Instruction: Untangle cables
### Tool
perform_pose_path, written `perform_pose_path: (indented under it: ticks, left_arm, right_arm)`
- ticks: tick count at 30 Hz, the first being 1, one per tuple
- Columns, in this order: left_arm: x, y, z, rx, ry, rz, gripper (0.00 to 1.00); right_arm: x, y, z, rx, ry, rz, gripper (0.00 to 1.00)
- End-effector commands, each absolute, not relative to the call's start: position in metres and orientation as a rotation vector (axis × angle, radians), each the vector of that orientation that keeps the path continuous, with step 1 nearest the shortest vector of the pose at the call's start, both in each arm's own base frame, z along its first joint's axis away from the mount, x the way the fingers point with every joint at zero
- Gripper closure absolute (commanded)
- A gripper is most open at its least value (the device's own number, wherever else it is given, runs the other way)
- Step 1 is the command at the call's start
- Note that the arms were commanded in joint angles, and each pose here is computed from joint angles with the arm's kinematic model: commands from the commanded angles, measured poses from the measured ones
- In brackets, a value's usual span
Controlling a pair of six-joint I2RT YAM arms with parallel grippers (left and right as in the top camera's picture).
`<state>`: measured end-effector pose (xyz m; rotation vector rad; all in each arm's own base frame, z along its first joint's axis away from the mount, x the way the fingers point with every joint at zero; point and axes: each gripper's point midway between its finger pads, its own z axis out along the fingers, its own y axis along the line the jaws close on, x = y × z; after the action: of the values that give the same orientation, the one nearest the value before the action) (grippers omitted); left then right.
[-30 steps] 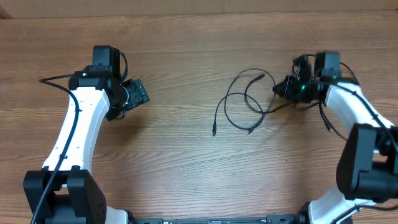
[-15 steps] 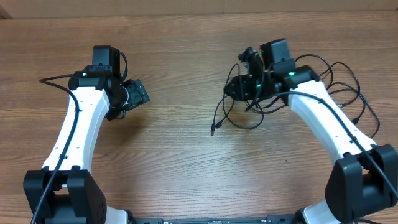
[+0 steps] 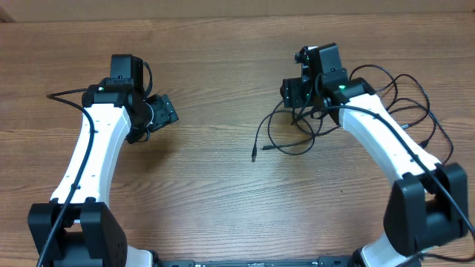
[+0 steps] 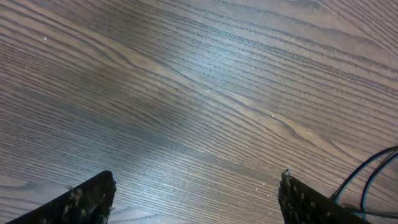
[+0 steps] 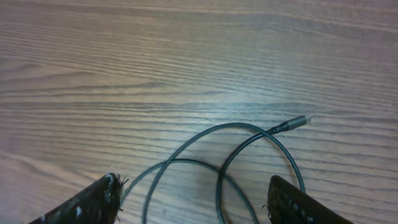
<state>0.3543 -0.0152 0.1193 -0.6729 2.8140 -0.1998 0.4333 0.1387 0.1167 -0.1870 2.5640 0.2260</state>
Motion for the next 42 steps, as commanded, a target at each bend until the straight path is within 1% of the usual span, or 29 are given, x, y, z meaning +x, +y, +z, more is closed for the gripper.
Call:
perform_pose_path:
  ticks: [1,4,6,11,19,23,26,27,30,32,35,37,40,42]
  left_arm:
    - [0.360,-0.016,0.128,-0.638,2.793,-0.211,0.16]
    - [0.359,-0.016,0.128,-0.639,2.796,-0.210,0.16]
    - [0.359,-0.016,0.128,-0.638,2.797,-0.209,0.16]
    - [0.359,-0.016,0.128,-0.639,2.797,-0.210,0.17]
    - [0.359,-0.016,0.128,-0.639,2.796,-0.210,0.16]
    - [0.360,-0.016,0.128,-0.638,2.794,-0.211,0.16]
    - [0.361,-0.016,0.129,-0.638,2.790,-0.212,0.16]
    - [0.361,-0.016,0.129,-0.642,2.789,-0.212,0.16]
    - [0.361,-0.016,0.129,-0.642,2.790,-0.213,0.16]
    - [0.360,-0.016,0.129,-0.642,2.791,-0.211,0.16]
    - [0.360,-0.016,0.129,-0.642,2.791,-0.212,0.16]
    - [0.360,-0.016,0.129,-0.642,2.791,-0.212,0.17]
    - [0.360,-0.016,0.128,-0.642,2.792,-0.212,0.16]
    - [0.360,-0.016,0.129,-0.642,2.792,-0.212,0.16]
  right_arm:
    - [0.437,0.133,0.096,-0.155,2.606,0.185,0.28]
    - [0.437,0.132,0.084,-0.153,2.630,0.177,0.38]
    - [0.440,0.128,0.084,-0.131,2.628,0.177,0.42]
    - [0.452,0.105,0.088,0.060,2.604,0.194,0.41]
    - [0.459,0.039,0.086,0.555,2.568,0.250,0.43]
    - [0.458,0.046,0.088,0.648,2.573,0.454,0.46]
    - [0.456,0.054,0.088,0.746,2.565,0.517,0.49]
    - [0.457,0.060,0.091,0.739,2.562,0.545,0.50]
    - [0.464,0.075,0.109,0.610,2.564,0.570,0.48]
    - [0.470,0.075,0.130,0.558,2.560,0.532,0.41]
    - [0.478,0.067,0.165,0.519,2.542,0.445,0.37]
    - [0.482,0.063,0.189,0.495,2.526,0.410,0.38]
    - [0.485,0.055,0.216,0.501,2.496,0.349,0.46]
    - [0.487,0.053,0.225,0.504,2.489,0.337,0.47]
